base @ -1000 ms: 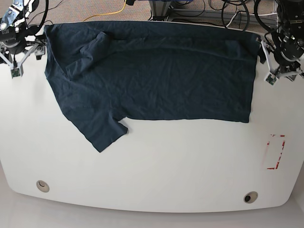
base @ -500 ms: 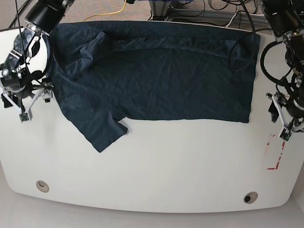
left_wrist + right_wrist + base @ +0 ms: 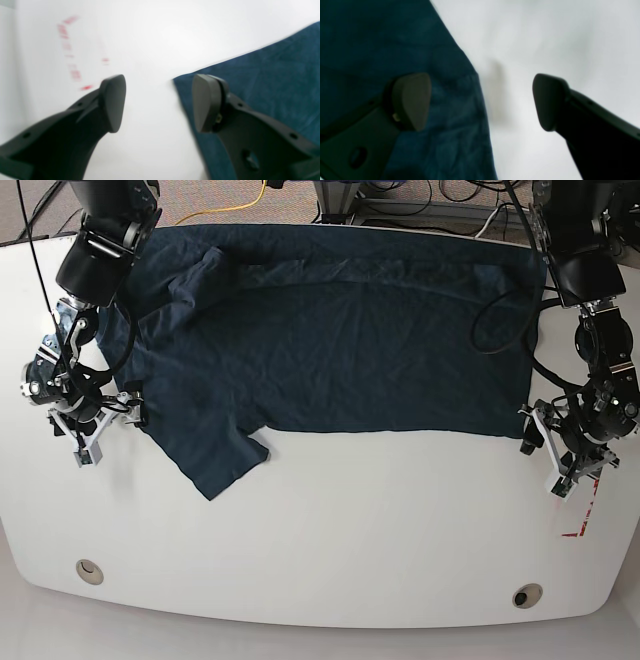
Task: Layout the t-shirt on the table in an organized manner, then fold the t-shirt properly
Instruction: 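Release the t-shirt and move both grippers toward its side edges, then grasp the t-shirt's hem corners with both grippers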
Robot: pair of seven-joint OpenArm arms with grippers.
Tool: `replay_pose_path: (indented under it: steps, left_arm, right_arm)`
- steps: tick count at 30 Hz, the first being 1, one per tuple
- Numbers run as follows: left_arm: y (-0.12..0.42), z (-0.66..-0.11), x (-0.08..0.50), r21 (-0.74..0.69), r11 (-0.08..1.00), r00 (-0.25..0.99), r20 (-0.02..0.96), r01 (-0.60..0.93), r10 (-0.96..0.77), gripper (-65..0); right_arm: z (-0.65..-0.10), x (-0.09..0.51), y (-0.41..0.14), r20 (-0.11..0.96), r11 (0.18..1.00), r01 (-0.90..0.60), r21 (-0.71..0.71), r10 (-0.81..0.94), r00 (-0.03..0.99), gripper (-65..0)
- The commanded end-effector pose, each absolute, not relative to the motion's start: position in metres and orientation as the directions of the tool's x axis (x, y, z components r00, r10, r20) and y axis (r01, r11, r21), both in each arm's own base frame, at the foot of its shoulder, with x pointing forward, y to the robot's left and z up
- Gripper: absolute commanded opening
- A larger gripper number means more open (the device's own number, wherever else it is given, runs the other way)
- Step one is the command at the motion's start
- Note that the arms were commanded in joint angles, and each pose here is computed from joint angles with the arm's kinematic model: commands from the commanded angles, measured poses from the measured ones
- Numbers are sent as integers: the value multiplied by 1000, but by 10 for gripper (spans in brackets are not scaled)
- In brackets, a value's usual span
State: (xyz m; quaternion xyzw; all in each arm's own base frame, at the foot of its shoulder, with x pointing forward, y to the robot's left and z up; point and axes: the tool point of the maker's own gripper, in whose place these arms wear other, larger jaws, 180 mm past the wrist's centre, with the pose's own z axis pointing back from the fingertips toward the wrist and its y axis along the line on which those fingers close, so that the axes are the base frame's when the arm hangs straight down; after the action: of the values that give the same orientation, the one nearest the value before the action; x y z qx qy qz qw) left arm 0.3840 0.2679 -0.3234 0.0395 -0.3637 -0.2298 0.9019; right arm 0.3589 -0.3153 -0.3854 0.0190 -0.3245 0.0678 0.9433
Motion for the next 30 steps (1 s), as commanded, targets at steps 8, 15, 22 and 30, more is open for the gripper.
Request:
replay_pose_path:
  steps: [8, 15, 22, 30]
  left_arm:
    - [267, -333, 390, 186, 909, 632, 667, 372, -395, -258]
    - [268, -344, 380, 175, 911, 651, 650, 374, -392, -258]
    - [270, -344, 379, 178, 911, 652, 648, 372, -393, -258]
    - [271, -344, 379, 177, 912, 652, 649, 371, -392, -258]
  right_arm:
    - [-394, 385, -316, 672, 990, -114, 85, 27, 740, -44]
    - [-406, 381, -309, 665, 987, -108, 121, 0, 747, -46]
    - [-416, 383, -282, 654, 978, -148, 148, 16, 756, -132]
    - [-422, 383, -264, 641, 970, -193, 149, 54, 766, -274]
